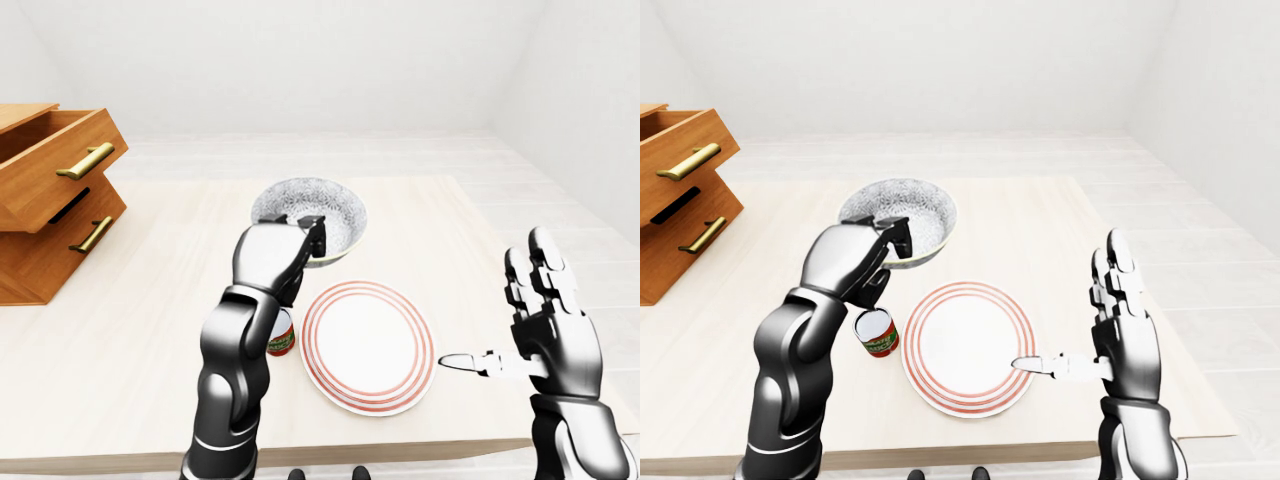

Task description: Put the bowl on the plate.

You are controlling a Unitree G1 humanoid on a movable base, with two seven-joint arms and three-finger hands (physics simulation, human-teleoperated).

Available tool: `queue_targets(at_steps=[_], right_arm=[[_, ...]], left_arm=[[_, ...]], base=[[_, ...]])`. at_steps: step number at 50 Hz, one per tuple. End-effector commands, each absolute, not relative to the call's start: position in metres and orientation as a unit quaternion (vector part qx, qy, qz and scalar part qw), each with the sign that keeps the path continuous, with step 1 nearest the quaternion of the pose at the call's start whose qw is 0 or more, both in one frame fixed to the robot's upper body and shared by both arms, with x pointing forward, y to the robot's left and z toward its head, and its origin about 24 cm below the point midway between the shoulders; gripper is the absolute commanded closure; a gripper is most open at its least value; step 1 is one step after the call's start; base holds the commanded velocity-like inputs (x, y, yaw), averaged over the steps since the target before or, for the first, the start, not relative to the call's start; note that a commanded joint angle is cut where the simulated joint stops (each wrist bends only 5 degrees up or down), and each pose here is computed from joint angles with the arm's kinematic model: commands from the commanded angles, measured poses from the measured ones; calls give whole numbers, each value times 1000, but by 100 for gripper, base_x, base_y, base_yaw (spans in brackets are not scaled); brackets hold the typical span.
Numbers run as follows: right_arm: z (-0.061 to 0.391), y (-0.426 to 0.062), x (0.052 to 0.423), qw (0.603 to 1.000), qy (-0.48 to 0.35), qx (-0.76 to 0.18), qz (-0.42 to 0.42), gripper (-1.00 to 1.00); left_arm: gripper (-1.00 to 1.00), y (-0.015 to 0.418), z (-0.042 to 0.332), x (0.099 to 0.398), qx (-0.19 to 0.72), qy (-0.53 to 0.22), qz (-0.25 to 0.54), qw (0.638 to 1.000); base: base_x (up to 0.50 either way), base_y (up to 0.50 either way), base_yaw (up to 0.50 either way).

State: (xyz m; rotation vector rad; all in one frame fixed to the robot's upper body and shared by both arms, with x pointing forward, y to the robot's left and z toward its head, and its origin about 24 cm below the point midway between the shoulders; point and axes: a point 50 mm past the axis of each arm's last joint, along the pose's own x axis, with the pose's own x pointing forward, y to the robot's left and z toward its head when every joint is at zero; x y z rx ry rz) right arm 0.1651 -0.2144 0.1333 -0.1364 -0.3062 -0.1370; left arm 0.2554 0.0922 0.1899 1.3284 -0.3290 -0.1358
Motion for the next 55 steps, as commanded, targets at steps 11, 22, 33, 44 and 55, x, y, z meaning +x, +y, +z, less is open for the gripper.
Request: queue_targets(at_steps=[11,22,33,44,55], right_arm=[[125,-219,164,986,-134,-61,-73,-100],[129,-225,163,985,-144,-64,-77,-100],[124,-227,166,986,-133,-60,-77,-100],[121,-227,168,987,-128,-60,-77,-100],[123,-227,168,986,-132,-63,-78,-100]], left_arm=[[100,58,170,237,588,-176,-85,785],[100,42,147,238,580,-179,-99,789],[100,34,143,239,584,-185,-103,783],[100,32,130,234,584,-185,-103,784],[100,29,121,226,582,-184,-113,784]], base=[[0,0,0],[0,0,0],[0,0,0],[0,0,0],[0,0,0]])
